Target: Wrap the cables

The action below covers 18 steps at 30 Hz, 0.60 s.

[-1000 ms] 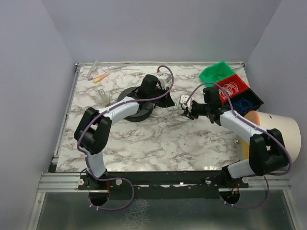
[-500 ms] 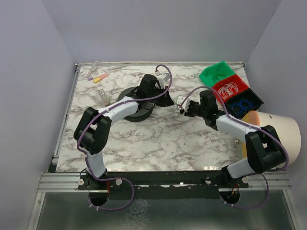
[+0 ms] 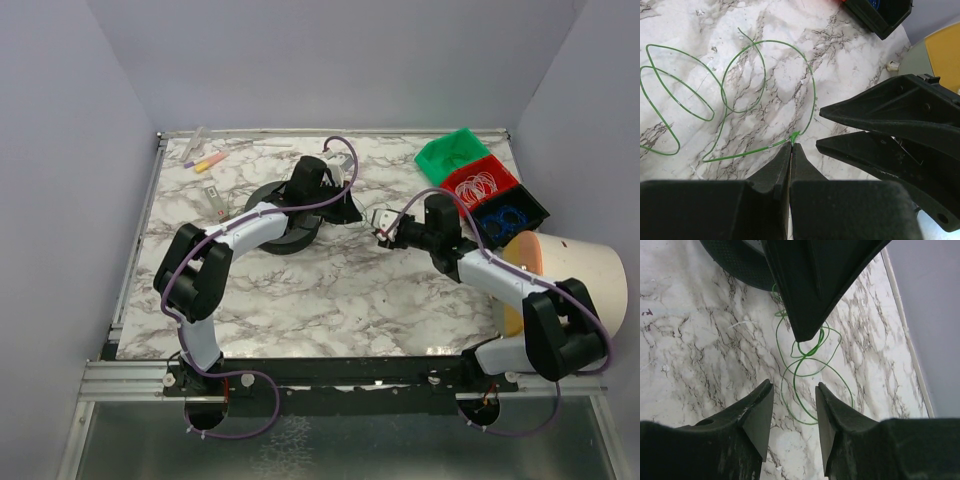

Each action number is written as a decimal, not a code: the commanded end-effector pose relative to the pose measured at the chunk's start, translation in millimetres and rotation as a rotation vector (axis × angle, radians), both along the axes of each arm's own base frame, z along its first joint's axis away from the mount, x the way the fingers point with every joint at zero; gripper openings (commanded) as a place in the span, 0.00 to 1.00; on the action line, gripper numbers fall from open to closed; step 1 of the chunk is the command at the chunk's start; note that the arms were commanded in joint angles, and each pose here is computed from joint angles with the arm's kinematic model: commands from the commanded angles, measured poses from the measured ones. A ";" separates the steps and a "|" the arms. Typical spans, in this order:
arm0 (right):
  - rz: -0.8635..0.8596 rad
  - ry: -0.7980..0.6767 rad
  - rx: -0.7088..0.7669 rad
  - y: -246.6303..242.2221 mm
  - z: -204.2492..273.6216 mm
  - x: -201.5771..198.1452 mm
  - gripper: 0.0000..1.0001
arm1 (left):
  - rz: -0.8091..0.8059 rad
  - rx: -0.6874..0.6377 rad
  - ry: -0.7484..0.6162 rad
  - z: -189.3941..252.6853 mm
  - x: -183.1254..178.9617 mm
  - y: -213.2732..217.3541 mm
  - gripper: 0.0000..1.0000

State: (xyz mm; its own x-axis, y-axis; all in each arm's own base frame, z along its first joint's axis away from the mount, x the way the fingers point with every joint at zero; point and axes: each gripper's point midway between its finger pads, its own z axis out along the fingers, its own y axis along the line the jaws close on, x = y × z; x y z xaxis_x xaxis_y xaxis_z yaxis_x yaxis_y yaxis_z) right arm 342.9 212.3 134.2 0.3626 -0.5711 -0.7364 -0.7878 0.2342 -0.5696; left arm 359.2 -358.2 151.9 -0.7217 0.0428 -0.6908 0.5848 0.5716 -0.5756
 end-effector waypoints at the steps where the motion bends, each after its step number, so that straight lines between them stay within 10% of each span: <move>1: 0.045 -0.021 0.010 4.3 1.5 -3.7 0.44 | -0.010 -0.013 0.008 -3.3 1.6 -1.1 0.00; 13: -0.103 0.033 0.010 -3.8 -13.1 24.4 0.42 | -0.038 -0.053 0.024 3.5 -4.2 -6.6 0.00; 18: -0.104 0.064 0.050 1.8 -8.4 24.6 0.21 | -0.042 -0.051 0.033 -0.3 -6.2 -6.9 0.00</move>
